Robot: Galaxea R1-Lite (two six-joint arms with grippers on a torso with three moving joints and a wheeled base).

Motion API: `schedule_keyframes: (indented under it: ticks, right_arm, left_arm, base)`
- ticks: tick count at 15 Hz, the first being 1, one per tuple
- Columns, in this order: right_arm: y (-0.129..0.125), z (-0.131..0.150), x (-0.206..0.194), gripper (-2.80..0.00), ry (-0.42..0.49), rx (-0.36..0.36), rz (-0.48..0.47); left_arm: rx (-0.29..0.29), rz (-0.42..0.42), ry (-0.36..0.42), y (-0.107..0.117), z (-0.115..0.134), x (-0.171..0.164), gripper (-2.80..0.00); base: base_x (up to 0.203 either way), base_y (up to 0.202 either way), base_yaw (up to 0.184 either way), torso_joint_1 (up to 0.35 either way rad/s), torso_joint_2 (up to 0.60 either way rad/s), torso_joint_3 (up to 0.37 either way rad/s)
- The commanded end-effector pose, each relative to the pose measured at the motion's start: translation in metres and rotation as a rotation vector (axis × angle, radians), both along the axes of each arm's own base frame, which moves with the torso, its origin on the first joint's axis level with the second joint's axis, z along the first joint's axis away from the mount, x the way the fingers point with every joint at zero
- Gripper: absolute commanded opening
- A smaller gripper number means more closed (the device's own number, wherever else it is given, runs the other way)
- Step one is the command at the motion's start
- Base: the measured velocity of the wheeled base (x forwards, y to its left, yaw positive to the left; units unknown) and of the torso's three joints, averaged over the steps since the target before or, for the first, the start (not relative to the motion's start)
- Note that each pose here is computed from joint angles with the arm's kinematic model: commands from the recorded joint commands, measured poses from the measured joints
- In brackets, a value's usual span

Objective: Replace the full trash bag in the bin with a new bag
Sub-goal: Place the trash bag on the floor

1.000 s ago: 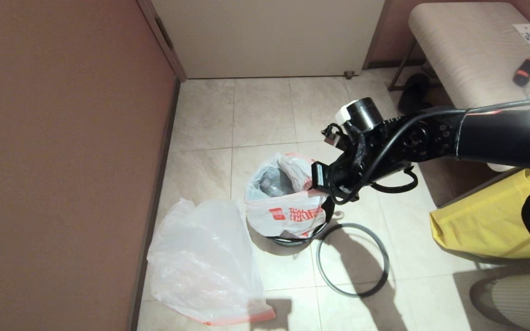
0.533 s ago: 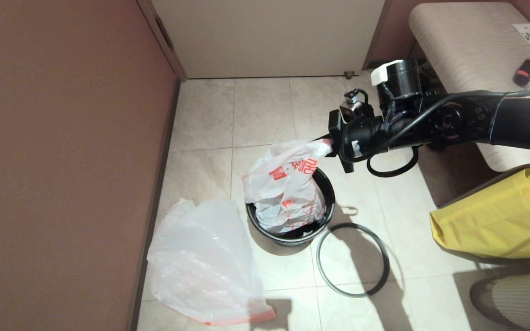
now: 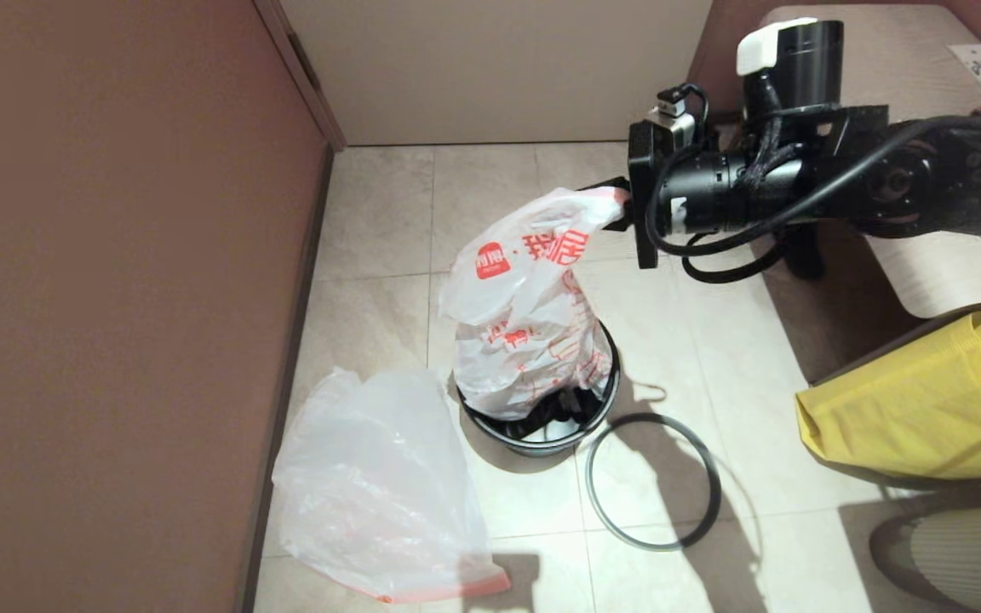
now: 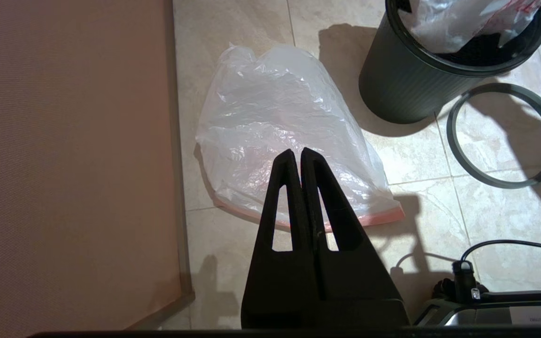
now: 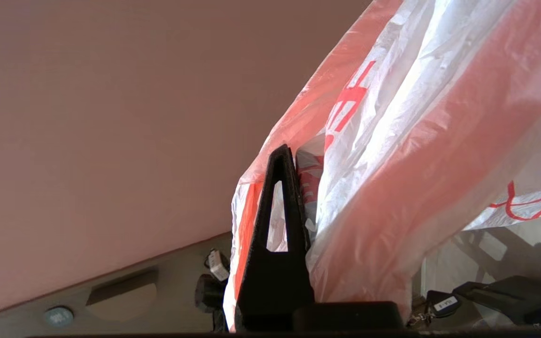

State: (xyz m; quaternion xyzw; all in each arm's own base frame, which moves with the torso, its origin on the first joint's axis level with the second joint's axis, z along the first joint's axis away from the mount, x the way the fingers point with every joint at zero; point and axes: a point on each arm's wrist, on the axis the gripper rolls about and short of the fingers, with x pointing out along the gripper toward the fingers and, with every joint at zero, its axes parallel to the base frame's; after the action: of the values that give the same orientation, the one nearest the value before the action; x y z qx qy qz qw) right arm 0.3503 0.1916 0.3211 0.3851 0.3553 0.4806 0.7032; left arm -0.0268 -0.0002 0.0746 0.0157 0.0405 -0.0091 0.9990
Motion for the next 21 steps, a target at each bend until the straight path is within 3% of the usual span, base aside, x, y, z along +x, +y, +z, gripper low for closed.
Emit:
schedule_keyframes:
  ticks: [1,9,15,18,21]
  right_arm:
    - [-0.007,0.02,-0.016,-2.8,-0.038,0.024,0.006]
    - [-0.056,0.101,-0.105,-2.8,-0.212,0.105,-0.014]
    - [-0.154,0.137,-0.132,-2.8,-0.373,0.106,-0.363]
    - [-0.195,0.124,-0.105,-2.8,-0.38,0.028,-0.585]
    - [-0.206,0.088,-0.048,-2.8,-0.326,-0.079,-0.71]
  left_arm:
    - [0.001,0.0,0.002,0.0,0.0,0.0,-2.8]
    - [0.001,0.0,0.002,0.0,0.0,0.0,-2.8]
    - [0.0,0.0,0.002,0.0,0.0,0.0,-2.8]
    - [0.001,0.0,0.002,0.0,0.0,0.0,-2.8]
    - [0.001,0.0,0.002,0.0,0.0,0.0,-2.8]
  base:
    - [0.0,0.0,0.0,0.0,0.0,0.0]
    - [0.0,0.0,0.0,0.0,0.0,0.0]
    - [0.0,0.0,0.0,0.0,0.0,0.0]
    - [0.0,0.0,0.0,0.0,0.0,0.0]
    - [0.0,0.0,0.0,0.0,0.0,0.0]
